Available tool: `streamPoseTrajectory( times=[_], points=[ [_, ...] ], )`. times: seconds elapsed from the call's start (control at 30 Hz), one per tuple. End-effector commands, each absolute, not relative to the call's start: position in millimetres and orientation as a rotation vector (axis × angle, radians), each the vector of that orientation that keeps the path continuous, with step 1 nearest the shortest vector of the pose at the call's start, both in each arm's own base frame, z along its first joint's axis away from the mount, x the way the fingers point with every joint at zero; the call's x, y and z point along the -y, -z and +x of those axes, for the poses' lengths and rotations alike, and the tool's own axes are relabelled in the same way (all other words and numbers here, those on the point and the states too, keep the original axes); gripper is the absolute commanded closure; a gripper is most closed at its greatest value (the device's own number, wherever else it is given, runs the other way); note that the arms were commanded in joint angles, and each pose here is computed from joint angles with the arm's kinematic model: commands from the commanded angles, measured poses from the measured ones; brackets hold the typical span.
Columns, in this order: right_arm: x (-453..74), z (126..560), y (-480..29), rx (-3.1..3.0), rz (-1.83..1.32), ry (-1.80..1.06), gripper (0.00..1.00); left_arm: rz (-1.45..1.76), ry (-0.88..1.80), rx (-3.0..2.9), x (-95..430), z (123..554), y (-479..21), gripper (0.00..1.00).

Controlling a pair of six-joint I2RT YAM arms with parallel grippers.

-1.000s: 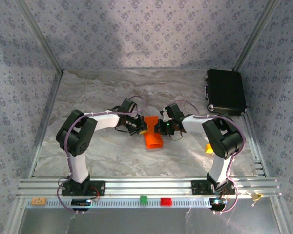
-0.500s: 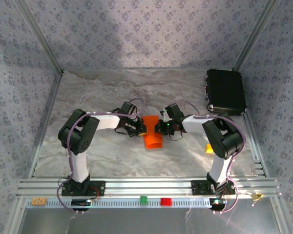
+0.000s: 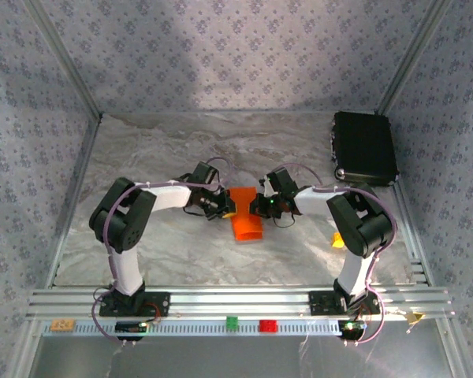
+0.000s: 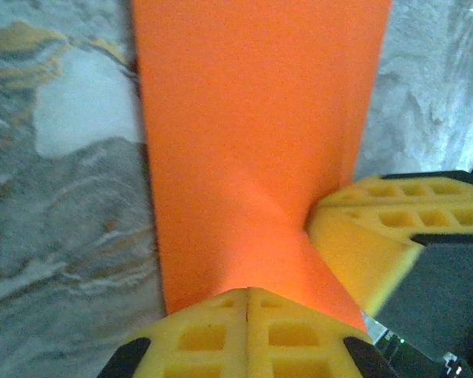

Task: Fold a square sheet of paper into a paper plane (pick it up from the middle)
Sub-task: First fold the square sheet of paper in half at the center of the table.

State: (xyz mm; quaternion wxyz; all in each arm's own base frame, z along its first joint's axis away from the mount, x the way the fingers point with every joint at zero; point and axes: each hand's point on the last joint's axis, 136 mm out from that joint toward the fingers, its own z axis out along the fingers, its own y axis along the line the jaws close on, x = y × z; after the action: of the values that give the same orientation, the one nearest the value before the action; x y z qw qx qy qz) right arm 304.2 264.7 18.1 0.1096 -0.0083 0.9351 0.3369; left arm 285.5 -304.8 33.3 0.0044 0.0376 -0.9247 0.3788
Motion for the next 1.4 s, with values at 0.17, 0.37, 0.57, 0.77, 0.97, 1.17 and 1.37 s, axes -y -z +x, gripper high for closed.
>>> streamPoseTrajectory(
  times=[0.17, 0.37, 0.57, 0.77, 0.97, 1.17, 1.37],
  points=[
    [-225.5, 267.1, 32.9, -2.973, 0.099, -0.73, 1.0, 0.109, -1.183, 2.825, 317.9, 265.6, -35.7, 1.0],
    [-225.1, 266.3, 33.5, -2.976, 0.1, -0.728, 1.0, 0.11, -1.079, 2.825, 304.4, 250.1, -7.7, 1.0],
    [-220.0, 269.1, 33.8, -2.962, 0.114, -0.685, 1.0, 0.073, -0.952, 2.892, 286.2, 245.6, 14.5, 1.0],
    [-219.6, 269.2, 30.7, -2.958, 0.108, -0.687, 1.0, 0.047, -1.023, 2.928, 291.7, 254.5, -9.4, 0.99],
    [-222.3, 268.6, 31.0, -2.961, 0.109, -0.704, 1.0, 0.007, -1.184, 2.886, 307.5, 257.5, -48.3, 0.95],
    [-222.1, 267.4, 32.0, -2.965, 0.109, -0.701, 1.0, -0.003, -1.218, 2.807, 318.7, 243.6, -39.9, 0.95],
    [-221.7, 265.9, 34.0, -2.969, 0.111, -0.697, 1.0, 0.003, -1.125, 2.795, 309.4, 229.6, -10.6, 0.96]
  ],
)
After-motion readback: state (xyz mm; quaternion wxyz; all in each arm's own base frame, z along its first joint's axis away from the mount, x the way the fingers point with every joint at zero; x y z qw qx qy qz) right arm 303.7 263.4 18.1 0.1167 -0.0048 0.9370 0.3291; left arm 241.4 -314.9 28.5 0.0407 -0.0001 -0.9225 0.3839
